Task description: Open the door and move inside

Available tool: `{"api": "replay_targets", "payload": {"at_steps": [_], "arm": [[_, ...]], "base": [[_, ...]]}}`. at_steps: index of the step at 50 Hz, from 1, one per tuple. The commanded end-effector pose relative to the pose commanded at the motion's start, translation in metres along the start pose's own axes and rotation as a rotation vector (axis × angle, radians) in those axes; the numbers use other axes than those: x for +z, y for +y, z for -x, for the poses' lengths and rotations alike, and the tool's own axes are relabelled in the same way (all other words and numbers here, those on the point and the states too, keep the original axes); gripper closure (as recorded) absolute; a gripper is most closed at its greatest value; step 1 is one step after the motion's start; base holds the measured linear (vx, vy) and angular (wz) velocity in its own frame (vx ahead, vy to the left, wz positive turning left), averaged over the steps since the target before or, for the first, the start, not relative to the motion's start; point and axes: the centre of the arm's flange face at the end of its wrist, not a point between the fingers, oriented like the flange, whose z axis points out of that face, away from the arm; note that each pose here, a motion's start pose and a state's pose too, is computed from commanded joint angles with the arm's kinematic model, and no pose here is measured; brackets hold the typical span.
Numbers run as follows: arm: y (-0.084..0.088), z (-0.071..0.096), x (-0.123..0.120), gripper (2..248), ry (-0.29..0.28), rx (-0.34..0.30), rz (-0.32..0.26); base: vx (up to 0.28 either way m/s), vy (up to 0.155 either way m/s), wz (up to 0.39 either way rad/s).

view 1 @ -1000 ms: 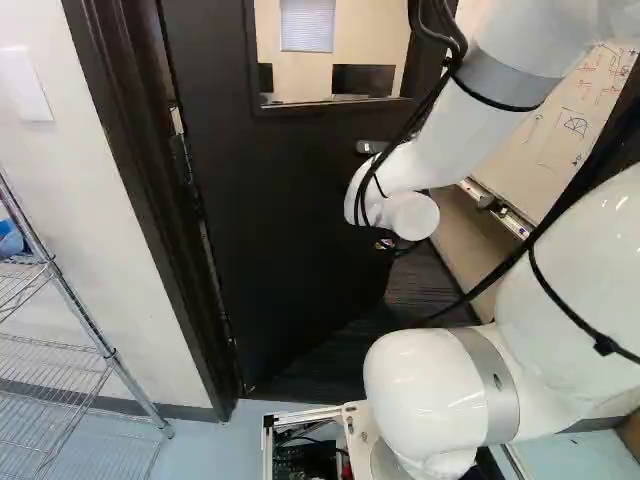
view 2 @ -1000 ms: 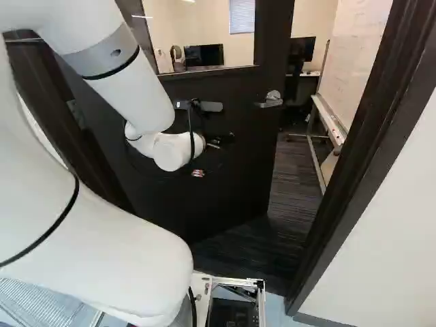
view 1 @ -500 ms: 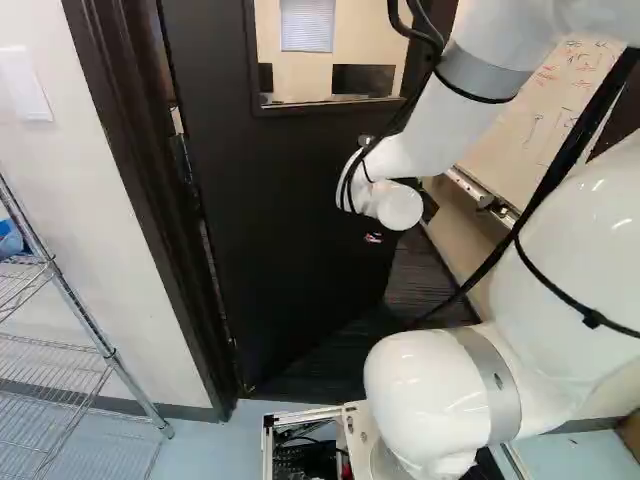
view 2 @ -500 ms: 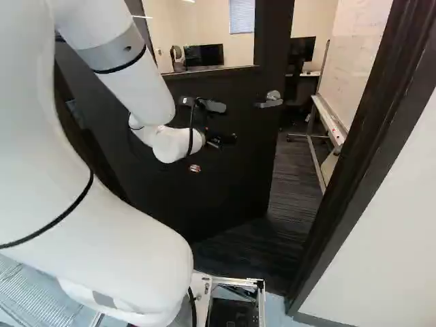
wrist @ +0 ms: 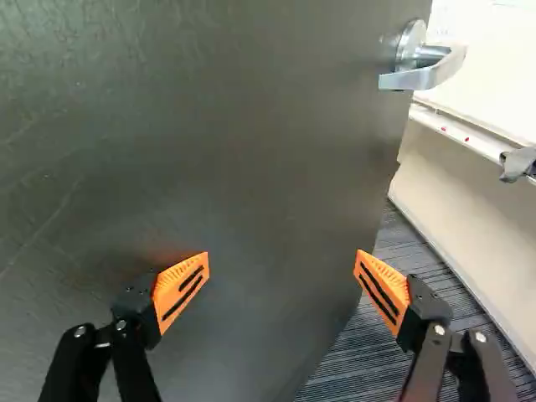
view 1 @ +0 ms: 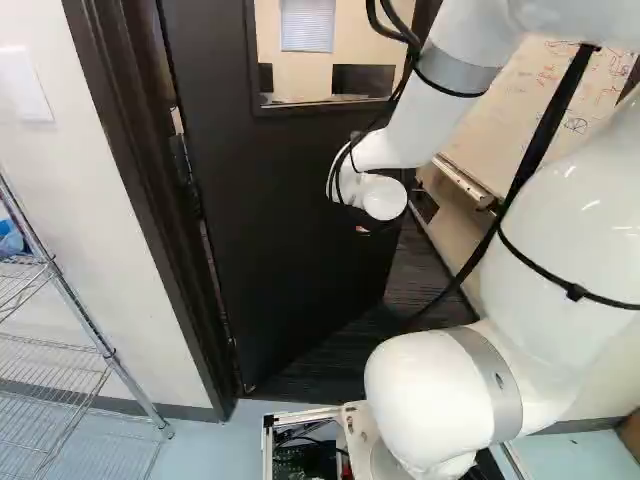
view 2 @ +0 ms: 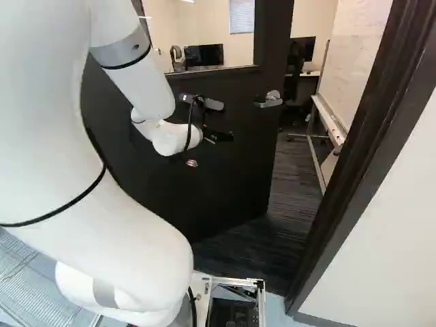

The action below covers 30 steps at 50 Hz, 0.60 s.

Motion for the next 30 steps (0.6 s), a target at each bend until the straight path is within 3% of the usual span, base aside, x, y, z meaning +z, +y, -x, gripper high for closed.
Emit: {"api": "replay_targets", "payload": {"at_steps": [30], "arm": [[-0.036, -0.005, 0.031, 3, -0.008, -0.018, -0.052]], "base": [[-0.001, 0.000, 0.000]]}}
